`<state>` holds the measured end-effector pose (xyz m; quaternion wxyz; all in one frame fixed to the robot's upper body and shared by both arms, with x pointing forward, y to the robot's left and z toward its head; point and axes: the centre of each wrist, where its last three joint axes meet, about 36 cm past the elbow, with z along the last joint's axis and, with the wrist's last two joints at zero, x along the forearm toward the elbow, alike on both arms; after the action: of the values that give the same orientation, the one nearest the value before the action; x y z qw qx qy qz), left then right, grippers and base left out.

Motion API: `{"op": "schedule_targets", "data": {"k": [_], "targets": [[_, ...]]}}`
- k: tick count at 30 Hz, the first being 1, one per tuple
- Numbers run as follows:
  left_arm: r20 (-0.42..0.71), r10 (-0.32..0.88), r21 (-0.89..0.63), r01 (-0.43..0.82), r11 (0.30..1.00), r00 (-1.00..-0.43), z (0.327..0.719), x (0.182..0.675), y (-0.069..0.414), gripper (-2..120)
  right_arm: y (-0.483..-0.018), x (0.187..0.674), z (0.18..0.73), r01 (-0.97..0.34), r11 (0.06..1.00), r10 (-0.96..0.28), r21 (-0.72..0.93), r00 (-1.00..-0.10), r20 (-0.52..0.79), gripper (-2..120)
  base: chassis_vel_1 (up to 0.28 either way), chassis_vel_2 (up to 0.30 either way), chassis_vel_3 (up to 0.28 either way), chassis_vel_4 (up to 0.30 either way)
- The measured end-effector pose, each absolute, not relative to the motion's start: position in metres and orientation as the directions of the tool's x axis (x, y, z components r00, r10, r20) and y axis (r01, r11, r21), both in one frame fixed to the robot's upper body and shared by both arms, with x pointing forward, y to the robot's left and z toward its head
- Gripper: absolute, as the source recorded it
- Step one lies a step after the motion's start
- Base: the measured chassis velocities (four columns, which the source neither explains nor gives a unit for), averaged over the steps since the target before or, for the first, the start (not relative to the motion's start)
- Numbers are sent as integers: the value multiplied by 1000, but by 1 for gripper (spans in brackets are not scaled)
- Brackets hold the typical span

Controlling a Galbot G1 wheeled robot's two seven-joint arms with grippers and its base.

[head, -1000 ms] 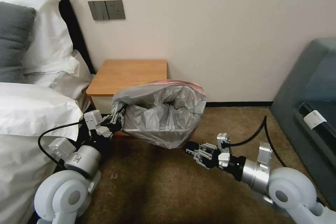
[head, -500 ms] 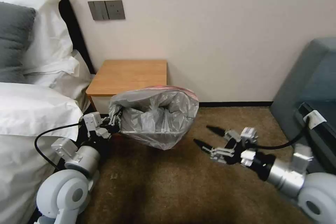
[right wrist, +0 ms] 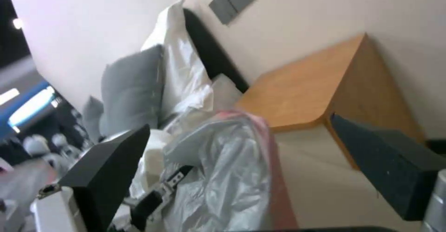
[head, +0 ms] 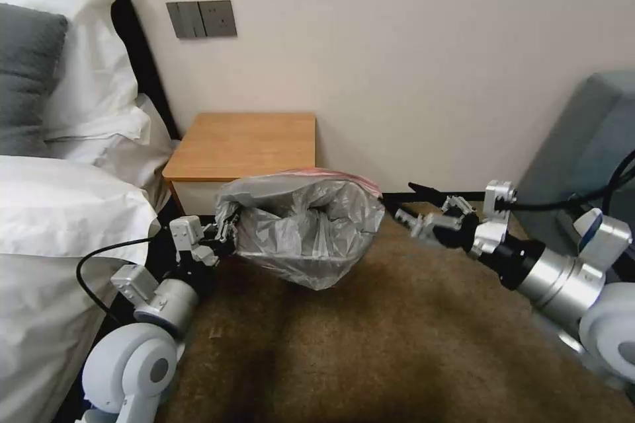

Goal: Pick up the garbage bag from the table and place it over the trash can.

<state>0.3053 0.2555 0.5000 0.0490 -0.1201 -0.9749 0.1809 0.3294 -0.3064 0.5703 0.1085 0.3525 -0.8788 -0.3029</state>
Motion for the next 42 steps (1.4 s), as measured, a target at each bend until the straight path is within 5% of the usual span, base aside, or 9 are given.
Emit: {"op": "schedule_targets", "data": {"k": [8, 32, 42], "targets": [[43, 260, -368, 226, 902, -965, 503, 304, 251, 7, -303, 341, 542, -459, 456, -677, 762, -735, -38, 93, 0, 0, 0, 0], [43, 268, -377, 233, 896, -962, 501, 310, 249, 7, -298, 352, 527, -440, 423, -676, 792, -736, -48, 49, 0, 0, 0, 0], [47, 269, -377, 232, 897, -962, 499, 310, 243, 7, -298, 352, 524, -442, 418, -676, 793, -735, -53, 14, 0, 0, 0, 0]]}}
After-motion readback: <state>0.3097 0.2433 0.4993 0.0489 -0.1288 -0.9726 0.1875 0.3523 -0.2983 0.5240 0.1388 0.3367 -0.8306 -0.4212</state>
